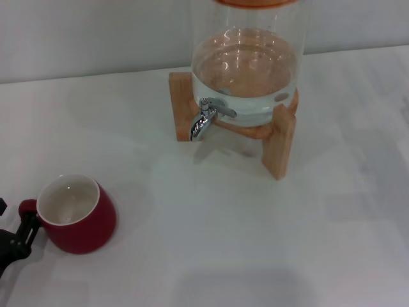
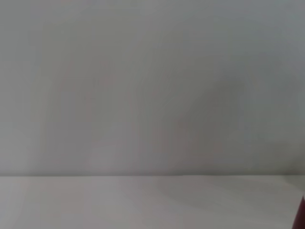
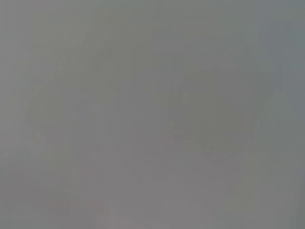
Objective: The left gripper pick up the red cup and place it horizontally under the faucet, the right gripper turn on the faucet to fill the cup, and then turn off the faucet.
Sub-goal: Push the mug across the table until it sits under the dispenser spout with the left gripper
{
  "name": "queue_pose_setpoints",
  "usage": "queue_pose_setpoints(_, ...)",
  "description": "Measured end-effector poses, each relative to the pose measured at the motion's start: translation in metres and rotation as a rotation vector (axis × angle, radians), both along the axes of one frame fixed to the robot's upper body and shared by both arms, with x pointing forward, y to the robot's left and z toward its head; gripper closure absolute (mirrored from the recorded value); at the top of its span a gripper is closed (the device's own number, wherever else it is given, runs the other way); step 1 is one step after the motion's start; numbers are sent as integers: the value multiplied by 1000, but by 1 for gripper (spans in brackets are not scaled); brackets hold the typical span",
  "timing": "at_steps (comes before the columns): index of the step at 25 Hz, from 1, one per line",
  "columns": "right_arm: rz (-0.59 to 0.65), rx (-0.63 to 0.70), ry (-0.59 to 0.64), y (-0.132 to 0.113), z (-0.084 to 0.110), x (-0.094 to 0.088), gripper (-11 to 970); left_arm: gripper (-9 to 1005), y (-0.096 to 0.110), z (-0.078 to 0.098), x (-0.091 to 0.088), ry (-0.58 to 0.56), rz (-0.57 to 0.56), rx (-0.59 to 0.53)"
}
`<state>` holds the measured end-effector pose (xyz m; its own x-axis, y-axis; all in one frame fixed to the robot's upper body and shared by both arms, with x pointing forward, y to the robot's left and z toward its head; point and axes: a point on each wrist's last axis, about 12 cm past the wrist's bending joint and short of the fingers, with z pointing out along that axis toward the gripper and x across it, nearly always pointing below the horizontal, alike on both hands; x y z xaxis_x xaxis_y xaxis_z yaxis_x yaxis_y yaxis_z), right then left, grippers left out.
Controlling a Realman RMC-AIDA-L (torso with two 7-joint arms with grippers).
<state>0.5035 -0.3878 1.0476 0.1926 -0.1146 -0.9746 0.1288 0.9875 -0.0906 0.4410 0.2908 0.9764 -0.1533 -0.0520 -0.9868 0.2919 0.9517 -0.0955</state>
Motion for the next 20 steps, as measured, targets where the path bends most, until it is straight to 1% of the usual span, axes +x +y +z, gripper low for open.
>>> queue_pose_setpoints(6, 0, 1, 1, 0, 0, 0, 279, 465, -1, 0, 1, -2, 3, -3)
queue_pose_setpoints(11, 0, 0, 3, 0, 0, 0, 280, 682, -2, 1, 2, -6, 6, -10)
queue_pose_setpoints(16, 2, -1, 2, 0, 0, 0, 280, 841, -2, 1, 1, -10, 13, -17)
queue_pose_setpoints(20, 6, -2, 1, 1, 0, 0, 280, 841, -3, 2, 0, -16, 20, -29)
